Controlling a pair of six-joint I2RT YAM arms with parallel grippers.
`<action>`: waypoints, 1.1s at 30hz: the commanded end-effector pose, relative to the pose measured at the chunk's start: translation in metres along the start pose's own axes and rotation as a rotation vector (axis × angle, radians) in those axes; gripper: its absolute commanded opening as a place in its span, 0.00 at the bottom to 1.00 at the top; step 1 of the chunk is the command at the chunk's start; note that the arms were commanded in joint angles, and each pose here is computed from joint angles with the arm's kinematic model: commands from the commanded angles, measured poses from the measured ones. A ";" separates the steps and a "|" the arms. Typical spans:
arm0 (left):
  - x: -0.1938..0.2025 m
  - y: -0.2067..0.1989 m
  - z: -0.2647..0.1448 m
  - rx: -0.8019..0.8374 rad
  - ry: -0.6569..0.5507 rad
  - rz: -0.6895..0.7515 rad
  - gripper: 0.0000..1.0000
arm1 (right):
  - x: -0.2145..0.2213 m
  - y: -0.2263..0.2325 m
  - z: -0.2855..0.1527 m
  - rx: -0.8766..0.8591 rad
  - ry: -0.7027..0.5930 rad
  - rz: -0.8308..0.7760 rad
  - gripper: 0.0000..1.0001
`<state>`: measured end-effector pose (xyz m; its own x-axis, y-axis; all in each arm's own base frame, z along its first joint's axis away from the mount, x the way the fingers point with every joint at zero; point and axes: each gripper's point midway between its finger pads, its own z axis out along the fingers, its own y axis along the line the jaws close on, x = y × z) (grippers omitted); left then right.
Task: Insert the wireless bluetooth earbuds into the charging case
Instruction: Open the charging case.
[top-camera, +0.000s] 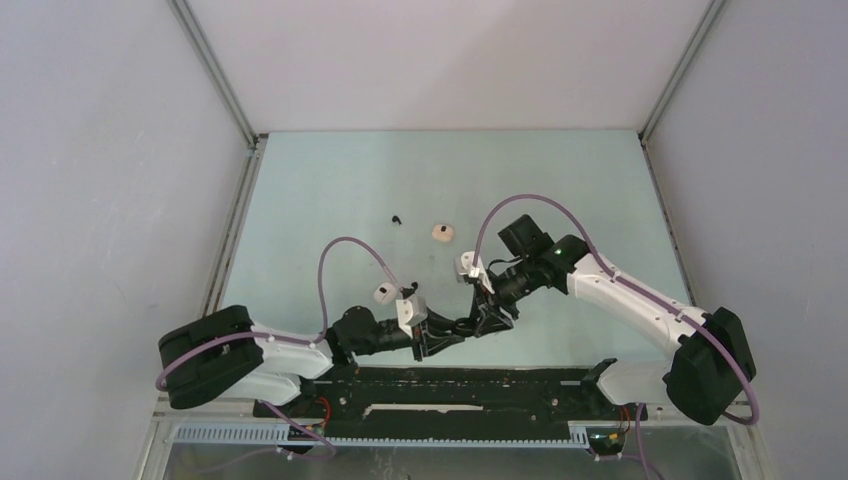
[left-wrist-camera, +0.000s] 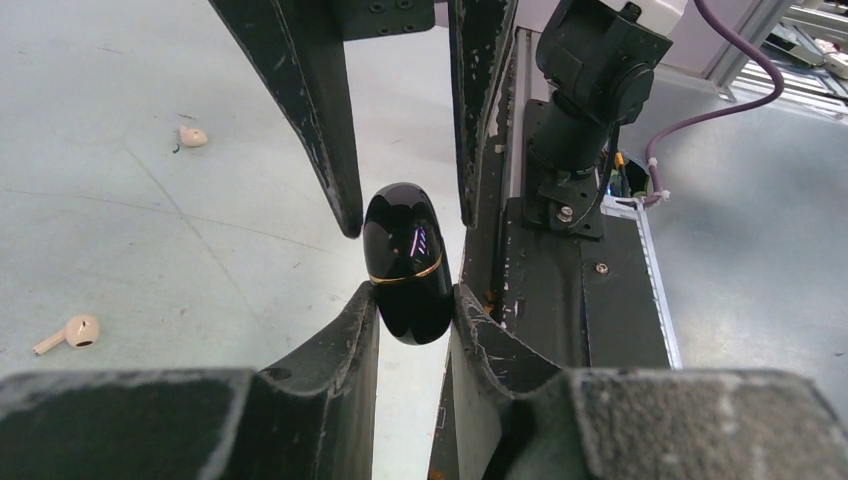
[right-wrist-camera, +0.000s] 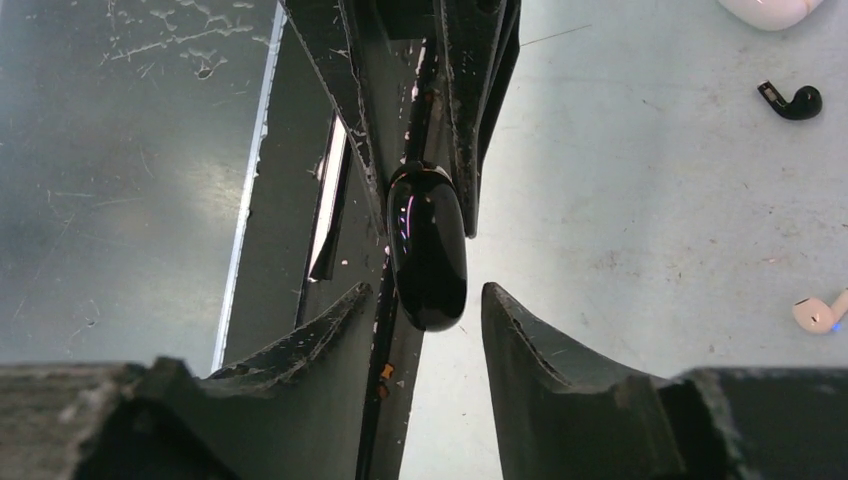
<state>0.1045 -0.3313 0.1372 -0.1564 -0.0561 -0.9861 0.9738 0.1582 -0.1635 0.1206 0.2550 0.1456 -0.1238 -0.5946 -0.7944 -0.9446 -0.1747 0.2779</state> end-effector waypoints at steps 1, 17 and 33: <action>-0.032 -0.003 0.013 0.021 -0.105 0.045 0.05 | -0.005 -0.003 0.003 0.004 0.004 -0.041 0.44; 0.000 0.015 0.022 -0.067 0.032 0.067 0.40 | 0.008 -0.015 0.007 0.079 0.108 -0.098 0.05; 0.013 0.018 0.028 -0.085 0.084 0.100 0.40 | 0.011 -0.019 0.007 0.113 0.146 -0.124 0.04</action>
<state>0.1181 -0.3488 0.1114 -0.1237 0.0666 -0.9901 0.9674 0.2305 -0.1054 0.1289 0.2512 0.1195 -0.0081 -0.7067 -0.7074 -0.9738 -0.1552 0.1661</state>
